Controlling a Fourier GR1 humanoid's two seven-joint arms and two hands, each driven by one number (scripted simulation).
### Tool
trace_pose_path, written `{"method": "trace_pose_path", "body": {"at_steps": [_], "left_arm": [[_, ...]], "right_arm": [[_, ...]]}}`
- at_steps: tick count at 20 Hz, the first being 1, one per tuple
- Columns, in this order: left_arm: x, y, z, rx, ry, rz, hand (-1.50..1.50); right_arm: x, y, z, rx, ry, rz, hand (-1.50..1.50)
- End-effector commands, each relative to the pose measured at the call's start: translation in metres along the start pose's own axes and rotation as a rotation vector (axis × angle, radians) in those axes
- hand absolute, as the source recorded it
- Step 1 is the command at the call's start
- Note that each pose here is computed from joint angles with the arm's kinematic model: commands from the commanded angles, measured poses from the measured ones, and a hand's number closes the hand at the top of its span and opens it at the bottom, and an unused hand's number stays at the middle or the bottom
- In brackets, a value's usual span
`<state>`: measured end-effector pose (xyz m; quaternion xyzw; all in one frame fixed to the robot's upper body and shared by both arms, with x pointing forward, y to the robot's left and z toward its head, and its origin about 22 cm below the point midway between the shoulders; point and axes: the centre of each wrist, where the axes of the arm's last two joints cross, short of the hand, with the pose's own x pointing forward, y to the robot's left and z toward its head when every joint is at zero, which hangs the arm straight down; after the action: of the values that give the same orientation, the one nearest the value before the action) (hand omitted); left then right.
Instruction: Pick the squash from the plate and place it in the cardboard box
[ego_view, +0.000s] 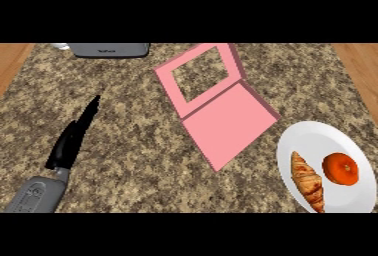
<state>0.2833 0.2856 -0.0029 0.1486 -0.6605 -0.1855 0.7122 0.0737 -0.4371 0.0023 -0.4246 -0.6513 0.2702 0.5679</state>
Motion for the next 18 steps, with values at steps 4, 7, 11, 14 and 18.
{"method": "trace_pose_path", "body": {"at_steps": [4,7,11,14,18], "left_arm": [[-0.001,0.013,0.009,-0.004,-0.001,-0.011,0.00],[0.004,-0.005,0.025,-0.022,-0.008,0.008,0.00],[-0.002,-0.005,0.014,-0.004,-0.007,0.006,0.00],[-0.005,0.002,0.007,-0.003,-0.010,0.004,0.00],[0.013,-0.001,0.006,0.010,-0.004,-0.013,0.00]], "right_arm": [[-0.002,0.023,-0.005,0.001,-0.011,0.049,-1.50],[0.001,0.019,-0.023,-0.080,-0.036,0.035,-1.50],[0.007,0.040,-0.029,-0.063,-0.048,0.085,-1.50],[0.002,0.056,-0.040,-0.012,-0.037,0.071,-1.50],[0.011,0.048,-0.051,0.029,-0.029,0.108,-1.50]]}}
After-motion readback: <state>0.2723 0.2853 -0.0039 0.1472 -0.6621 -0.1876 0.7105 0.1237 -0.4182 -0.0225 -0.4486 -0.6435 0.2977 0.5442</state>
